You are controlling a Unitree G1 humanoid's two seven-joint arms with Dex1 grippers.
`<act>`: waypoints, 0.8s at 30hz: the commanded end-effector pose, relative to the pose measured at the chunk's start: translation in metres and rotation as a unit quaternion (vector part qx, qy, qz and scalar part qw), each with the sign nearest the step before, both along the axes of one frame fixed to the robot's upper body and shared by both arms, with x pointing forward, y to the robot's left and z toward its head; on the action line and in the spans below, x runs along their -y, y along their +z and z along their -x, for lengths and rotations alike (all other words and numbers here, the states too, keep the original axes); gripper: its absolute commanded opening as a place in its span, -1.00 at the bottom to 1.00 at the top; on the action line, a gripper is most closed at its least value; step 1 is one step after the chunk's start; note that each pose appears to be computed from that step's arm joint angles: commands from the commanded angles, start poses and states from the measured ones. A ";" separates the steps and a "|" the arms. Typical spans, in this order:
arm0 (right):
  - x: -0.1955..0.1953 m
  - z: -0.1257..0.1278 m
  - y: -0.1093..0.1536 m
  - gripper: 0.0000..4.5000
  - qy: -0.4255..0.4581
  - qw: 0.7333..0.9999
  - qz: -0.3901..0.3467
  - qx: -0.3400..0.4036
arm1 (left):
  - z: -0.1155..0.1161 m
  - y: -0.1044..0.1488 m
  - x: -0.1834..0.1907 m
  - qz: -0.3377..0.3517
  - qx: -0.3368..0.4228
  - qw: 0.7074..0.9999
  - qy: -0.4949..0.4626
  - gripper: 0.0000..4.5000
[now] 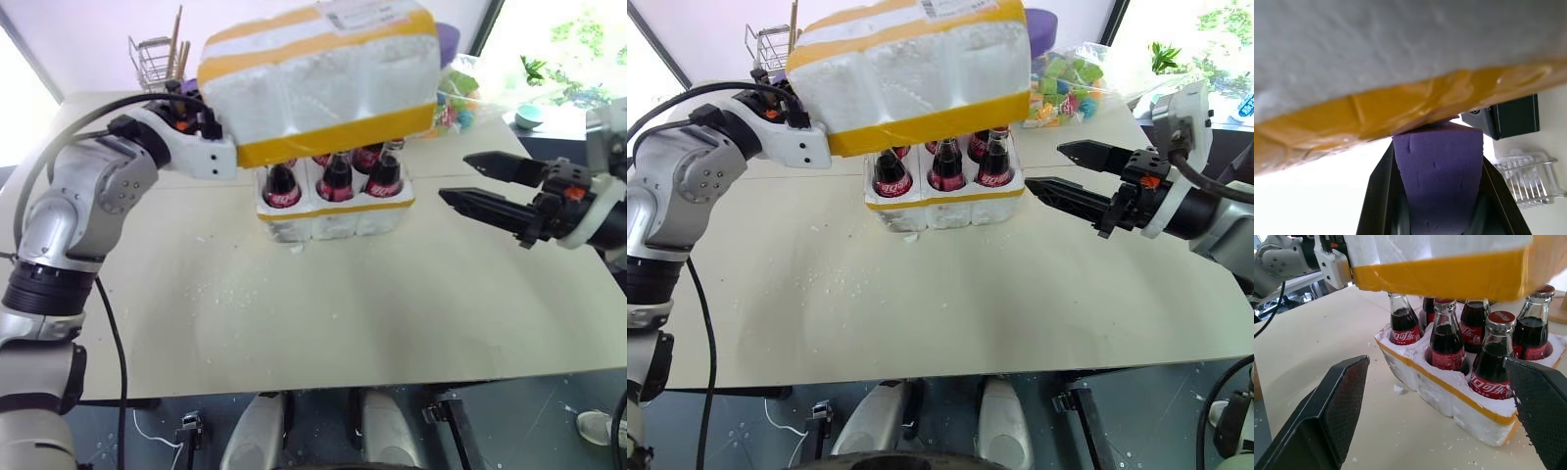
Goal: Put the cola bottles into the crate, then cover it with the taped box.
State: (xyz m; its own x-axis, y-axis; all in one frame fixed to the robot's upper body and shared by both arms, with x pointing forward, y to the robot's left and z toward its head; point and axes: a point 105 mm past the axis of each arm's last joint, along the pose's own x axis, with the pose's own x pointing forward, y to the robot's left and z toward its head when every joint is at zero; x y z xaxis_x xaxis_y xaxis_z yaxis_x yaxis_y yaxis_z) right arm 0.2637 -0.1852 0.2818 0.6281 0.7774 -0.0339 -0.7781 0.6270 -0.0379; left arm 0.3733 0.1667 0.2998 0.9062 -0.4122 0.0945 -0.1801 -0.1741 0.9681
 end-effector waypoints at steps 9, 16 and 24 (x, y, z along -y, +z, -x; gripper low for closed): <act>0.000 -0.001 0.009 1.00 -0.004 1.000 -0.007 0.029 | 0.002 -0.022 0.010 -0.053 -0.022 0.998 -0.002 -0.73; -0.001 -0.002 0.004 1.00 -0.006 1.000 -0.006 0.025 | -0.005 -0.051 0.002 -0.052 -0.051 0.997 0.004 0.01; 0.007 -0.003 -0.003 1.00 -0.016 1.000 0.003 0.016 | 0.008 -0.035 -0.016 -0.004 -0.027 1.000 -0.010 0.67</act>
State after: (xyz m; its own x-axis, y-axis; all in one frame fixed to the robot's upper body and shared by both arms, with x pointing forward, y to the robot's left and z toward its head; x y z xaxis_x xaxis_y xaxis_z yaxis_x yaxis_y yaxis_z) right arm 0.2691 -0.1906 0.2711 0.6517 0.7573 -0.0414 -0.7584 0.6513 -0.0258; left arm 0.3744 0.1769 0.2364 0.9072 -0.4159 -0.0628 -0.0362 -0.2259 0.9735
